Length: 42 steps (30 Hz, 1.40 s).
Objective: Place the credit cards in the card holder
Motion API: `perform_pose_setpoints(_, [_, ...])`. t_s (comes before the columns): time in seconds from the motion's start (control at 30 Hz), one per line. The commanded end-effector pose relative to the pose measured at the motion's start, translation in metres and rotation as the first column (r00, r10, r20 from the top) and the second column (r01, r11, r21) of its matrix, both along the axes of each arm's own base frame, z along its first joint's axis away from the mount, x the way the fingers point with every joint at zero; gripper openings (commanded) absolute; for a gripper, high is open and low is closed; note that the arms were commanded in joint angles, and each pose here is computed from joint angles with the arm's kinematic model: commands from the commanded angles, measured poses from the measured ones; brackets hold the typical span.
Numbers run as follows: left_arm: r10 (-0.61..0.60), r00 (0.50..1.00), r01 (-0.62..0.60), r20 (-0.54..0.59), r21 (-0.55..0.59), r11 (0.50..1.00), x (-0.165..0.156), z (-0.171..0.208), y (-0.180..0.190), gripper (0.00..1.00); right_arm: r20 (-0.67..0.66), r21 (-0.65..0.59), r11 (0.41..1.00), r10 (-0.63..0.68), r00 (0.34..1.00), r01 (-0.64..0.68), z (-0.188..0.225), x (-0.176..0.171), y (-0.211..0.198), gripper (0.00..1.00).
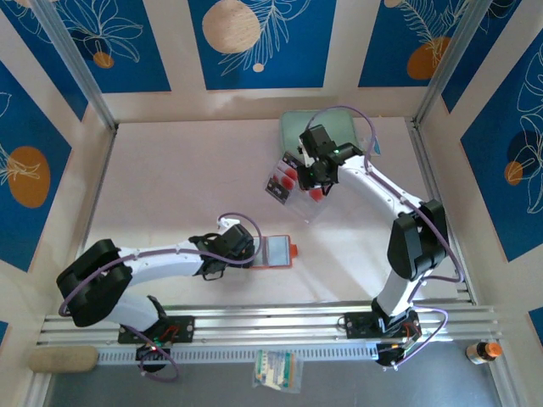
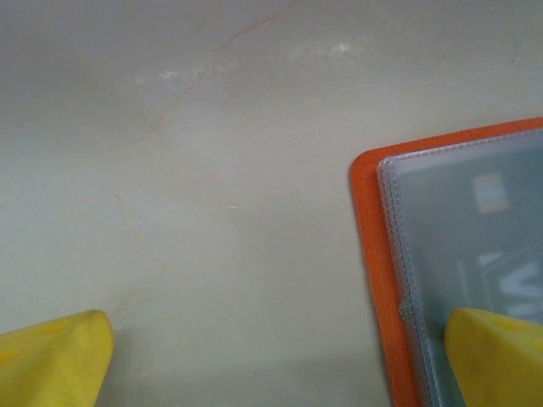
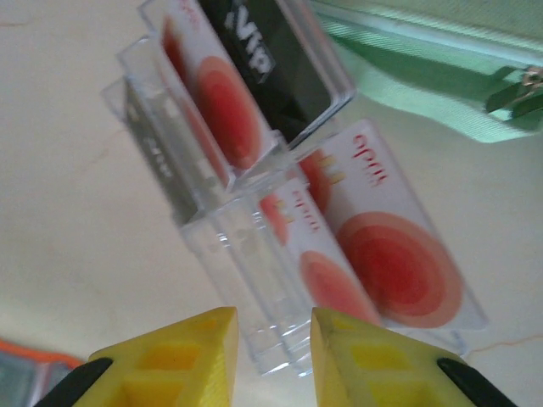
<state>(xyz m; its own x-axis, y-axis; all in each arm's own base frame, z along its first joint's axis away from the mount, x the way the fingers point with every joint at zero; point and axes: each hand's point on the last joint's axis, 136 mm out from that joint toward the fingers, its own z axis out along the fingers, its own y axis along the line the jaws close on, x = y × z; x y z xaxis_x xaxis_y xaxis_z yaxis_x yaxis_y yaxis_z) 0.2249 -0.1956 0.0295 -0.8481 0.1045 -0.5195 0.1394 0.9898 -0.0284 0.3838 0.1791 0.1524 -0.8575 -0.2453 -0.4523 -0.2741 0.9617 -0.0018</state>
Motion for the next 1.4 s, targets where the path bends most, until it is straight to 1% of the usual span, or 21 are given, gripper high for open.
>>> perform_pose_setpoints(0.0, [0.022,0.999,-0.022,0.027,-0.005,1.0,0.006,0.009,0.003,1.0,0.013,-0.116,0.993,0.011,1.0,-0.009,0.0,0.009,-0.017,0.29])
perform_pose_setpoints(0.37, [0.024,0.999,-0.024,0.033,-0.007,1.0,0.006,0.011,0.004,1.0,-0.022,-0.192,0.981,0.019,1.0,-0.023,-0.026,0.021,-0.02,0.27])
perform_pose_setpoints(0.63, [0.024,0.999,-0.024,0.034,-0.009,1.0,0.006,0.011,0.003,1.0,-0.061,-0.2,0.979,0.029,0.998,-0.041,-0.043,0.021,-0.017,0.26])
perform_pose_setpoints(0.73, [0.022,0.999,-0.021,0.035,-0.009,1.0,0.006,0.011,0.003,1.0,-0.073,-0.187,0.981,0.034,0.997,-0.047,-0.046,0.018,-0.015,0.23])
perform_pose_setpoints(0.97, [0.021,0.999,-0.02,0.034,-0.01,1.0,0.007,0.011,0.002,1.0,-0.069,-0.154,0.987,0.043,0.997,-0.053,-0.042,0.012,-0.014,0.09])
perform_pose_setpoints(1.13, [0.02,0.999,-0.02,0.037,-0.01,1.0,0.007,0.013,0.002,1.0,-0.057,-0.127,0.987,0.088,0.994,-0.095,-0.034,0.01,-0.008,0.01])
perform_pose_setpoints(1.37, [0.019,0.999,-0.018,0.048,-0.028,0.999,0.007,0.022,0.001,1.0,-0.009,-0.097,0.984,0.148,0.989,-0.148,-0.012,0.006,-0.002,0.0])
